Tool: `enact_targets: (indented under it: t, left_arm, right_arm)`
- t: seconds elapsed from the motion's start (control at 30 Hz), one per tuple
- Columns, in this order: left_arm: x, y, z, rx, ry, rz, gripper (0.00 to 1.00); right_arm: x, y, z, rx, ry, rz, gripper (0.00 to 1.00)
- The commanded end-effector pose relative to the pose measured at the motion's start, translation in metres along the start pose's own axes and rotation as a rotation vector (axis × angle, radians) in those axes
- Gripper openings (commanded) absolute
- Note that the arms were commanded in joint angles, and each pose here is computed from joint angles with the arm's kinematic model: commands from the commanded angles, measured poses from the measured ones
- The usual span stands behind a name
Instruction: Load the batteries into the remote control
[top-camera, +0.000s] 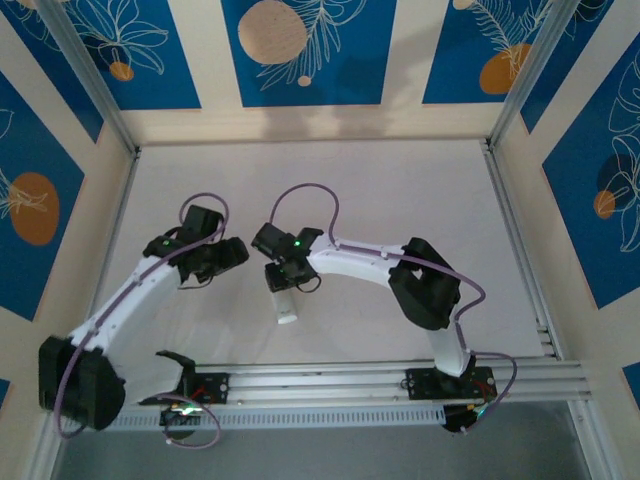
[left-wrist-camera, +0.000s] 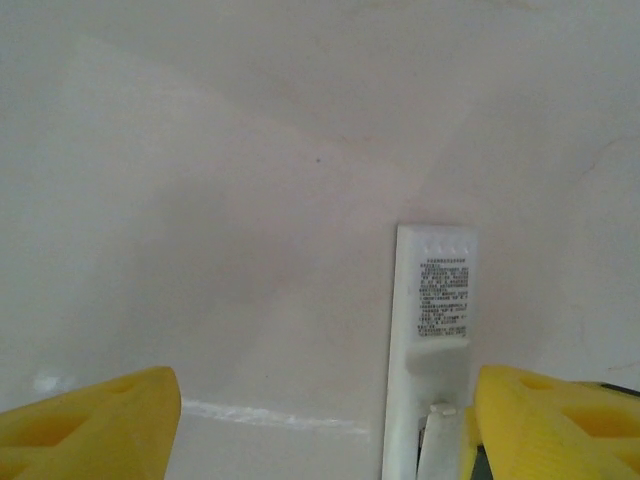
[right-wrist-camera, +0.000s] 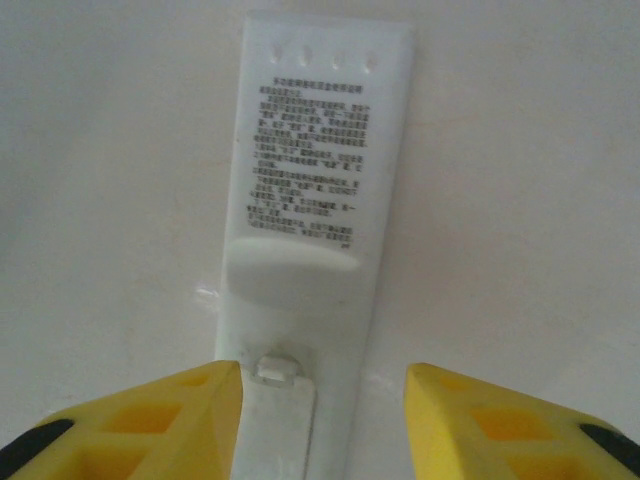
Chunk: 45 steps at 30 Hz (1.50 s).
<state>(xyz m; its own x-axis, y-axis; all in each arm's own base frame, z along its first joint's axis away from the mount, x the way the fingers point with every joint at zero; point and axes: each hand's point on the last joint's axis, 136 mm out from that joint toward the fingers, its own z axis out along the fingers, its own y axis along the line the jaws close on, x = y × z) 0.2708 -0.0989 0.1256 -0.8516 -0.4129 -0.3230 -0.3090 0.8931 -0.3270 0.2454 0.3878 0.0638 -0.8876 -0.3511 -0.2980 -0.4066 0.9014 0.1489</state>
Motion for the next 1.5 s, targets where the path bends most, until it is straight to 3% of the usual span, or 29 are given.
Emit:
enact_targets:
  t: [0.0, 0.37, 0.87, 1.17, 1.33, 1.4, 1.47]
  left_arm:
    - [-0.001, -0.017, 0.013, 0.049, 0.073, 0.010, 0.77]
    - [-0.003, 0.001, 0.018, -0.025, 0.028, -0.027, 0.78]
    - [0.003, 0.008, 0.021, -0.034, 0.031, -0.024, 0.79]
    - [0.003, -0.001, 0.021, 0.018, 0.032, 0.032, 0.80]
    - [0.002, -0.003, 0.013, 0.041, 0.010, 0.058, 0.81]
    - [0.002, -0.003, 0.010, 0.045, 0.001, 0.069, 0.81]
    - [0.003, -0.003, 0.009, 0.054, 0.002, 0.076, 0.81]
  right_arm:
    - [0.004, 0.012, -0.002, -0.013, 0.023, -0.023, 0.43]
    - [0.013, 0.016, 0.014, -0.024, 0.067, -0.028, 0.19]
    - [0.018, 0.016, 0.008, -0.005, 0.075, -0.031, 0.18]
    - [-0.002, 0.021, -0.049, -0.043, -0.049, -0.020, 0.31]
    - [0.010, 0.006, -0.039, -0.003, -0.037, -0.065, 0.41]
    - [0.015, 0.004, -0.033, -0.008, -0.027, -0.141, 0.51]
    - [0.021, 0.003, -0.029, -0.036, -0.021, -0.242, 0.54]
